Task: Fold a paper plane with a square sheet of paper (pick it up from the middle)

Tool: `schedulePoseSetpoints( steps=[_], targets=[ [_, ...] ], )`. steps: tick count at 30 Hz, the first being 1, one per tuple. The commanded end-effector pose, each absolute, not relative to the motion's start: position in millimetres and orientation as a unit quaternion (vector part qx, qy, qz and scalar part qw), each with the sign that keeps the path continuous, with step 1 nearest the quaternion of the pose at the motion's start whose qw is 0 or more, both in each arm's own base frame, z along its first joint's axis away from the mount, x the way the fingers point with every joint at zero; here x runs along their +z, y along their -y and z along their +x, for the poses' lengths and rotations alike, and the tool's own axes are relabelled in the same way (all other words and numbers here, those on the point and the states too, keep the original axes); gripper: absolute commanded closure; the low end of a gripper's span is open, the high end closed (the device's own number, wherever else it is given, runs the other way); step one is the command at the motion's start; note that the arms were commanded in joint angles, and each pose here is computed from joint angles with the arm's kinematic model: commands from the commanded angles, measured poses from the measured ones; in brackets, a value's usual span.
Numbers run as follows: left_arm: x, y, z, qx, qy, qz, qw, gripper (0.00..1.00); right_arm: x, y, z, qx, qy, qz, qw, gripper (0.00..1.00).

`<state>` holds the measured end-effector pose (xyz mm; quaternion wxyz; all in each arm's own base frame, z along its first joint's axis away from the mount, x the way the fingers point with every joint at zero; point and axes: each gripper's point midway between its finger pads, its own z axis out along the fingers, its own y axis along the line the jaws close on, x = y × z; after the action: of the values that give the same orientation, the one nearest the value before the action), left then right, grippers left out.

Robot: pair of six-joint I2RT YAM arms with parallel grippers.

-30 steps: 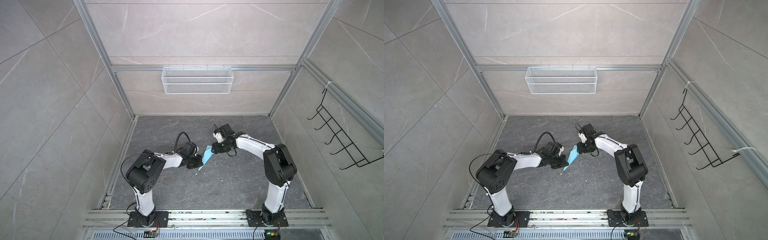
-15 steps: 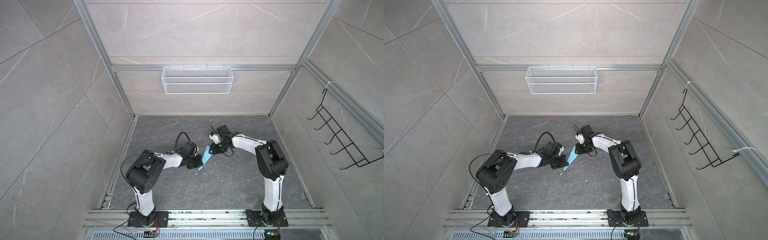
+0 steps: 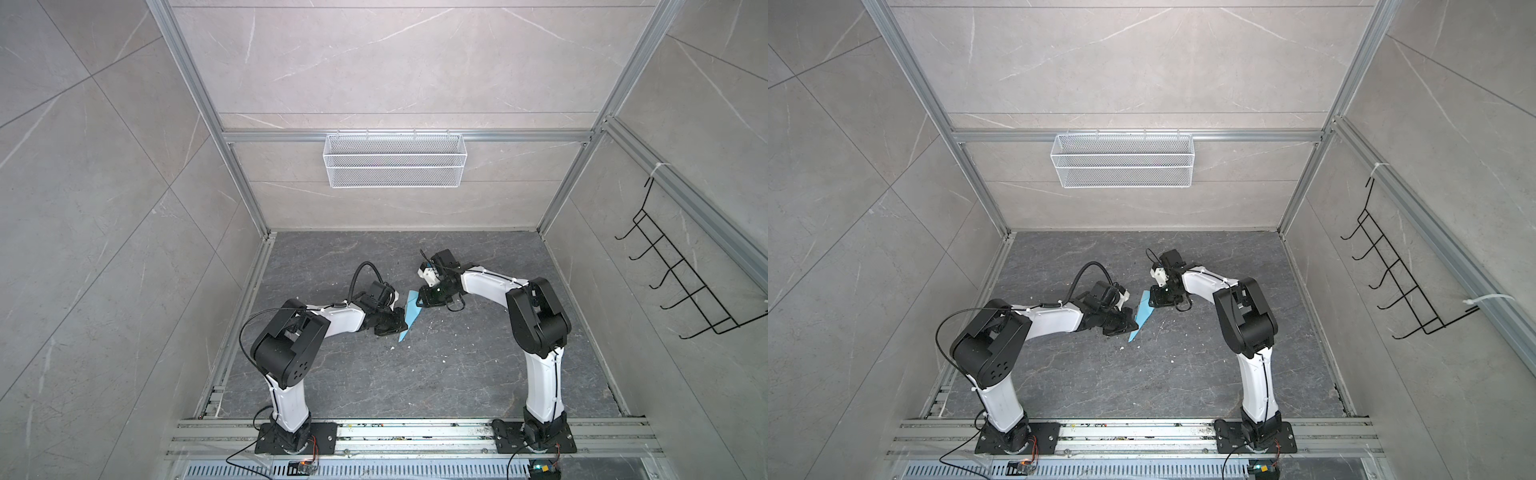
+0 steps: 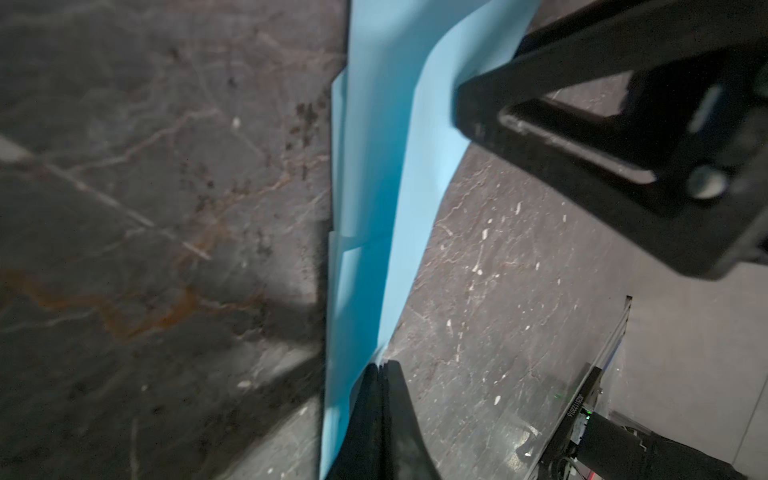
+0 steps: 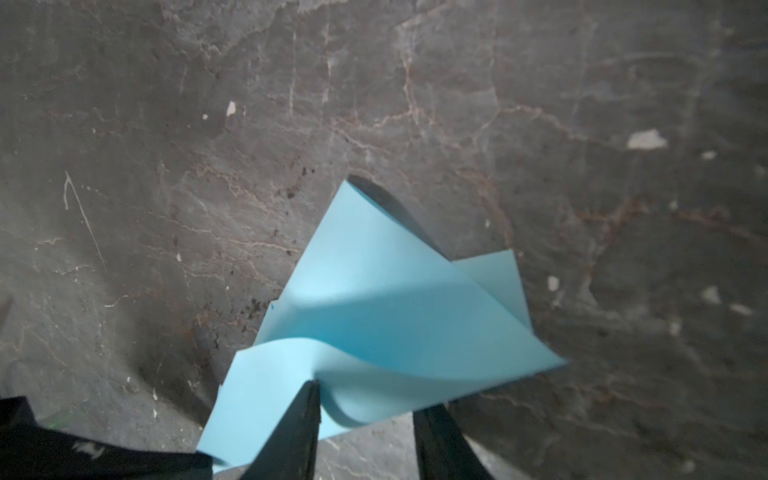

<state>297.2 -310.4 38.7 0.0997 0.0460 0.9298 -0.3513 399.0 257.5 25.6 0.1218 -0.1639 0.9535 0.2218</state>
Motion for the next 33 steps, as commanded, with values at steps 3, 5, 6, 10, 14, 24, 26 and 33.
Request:
schedulePoseSetpoints(
  steps=[3, 5, 6, 10, 14, 24, 26, 33],
  targets=[
    [64, 329, 323, -0.378, -0.913, 0.064, 0.139, 0.97, -7, -238, 385, 0.171, -0.973, -0.136, 0.07, 0.58],
    [61, 331, 329, -0.375, -0.914, 0.06, 0.141, 0.97, -9, -236, 384, 0.166, -0.975, -0.133, 0.066, 0.57],
    [59, 331, 332, -0.37, -0.917, 0.056, 0.141, 0.97, -10, -235, 383, 0.164, -0.975, -0.132, 0.065, 0.57],
    [51, 331, 341, -0.351, -0.924, 0.049, 0.145, 0.98, -13, -234, 381, 0.158, -0.977, -0.128, 0.062, 0.56],
    [41, 332, 344, -0.339, -0.93, 0.046, 0.136, 0.99, -15, -234, 380, 0.157, -0.978, -0.124, 0.059, 0.56],
    [12, 308, 339, -0.274, -0.954, 0.021, 0.124, 1.0, -9, -238, 381, 0.165, -0.977, -0.12, 0.065, 0.52],
    [7, 304, 336, -0.267, -0.956, 0.017, 0.12, 1.0, 0, -242, 384, 0.177, -0.974, -0.12, 0.074, 0.51],
    [-8, 290, 326, -0.244, -0.963, 0.002, 0.112, 1.0, 64, -254, 401, 0.255, -0.946, -0.119, 0.161, 0.49]
  ],
)
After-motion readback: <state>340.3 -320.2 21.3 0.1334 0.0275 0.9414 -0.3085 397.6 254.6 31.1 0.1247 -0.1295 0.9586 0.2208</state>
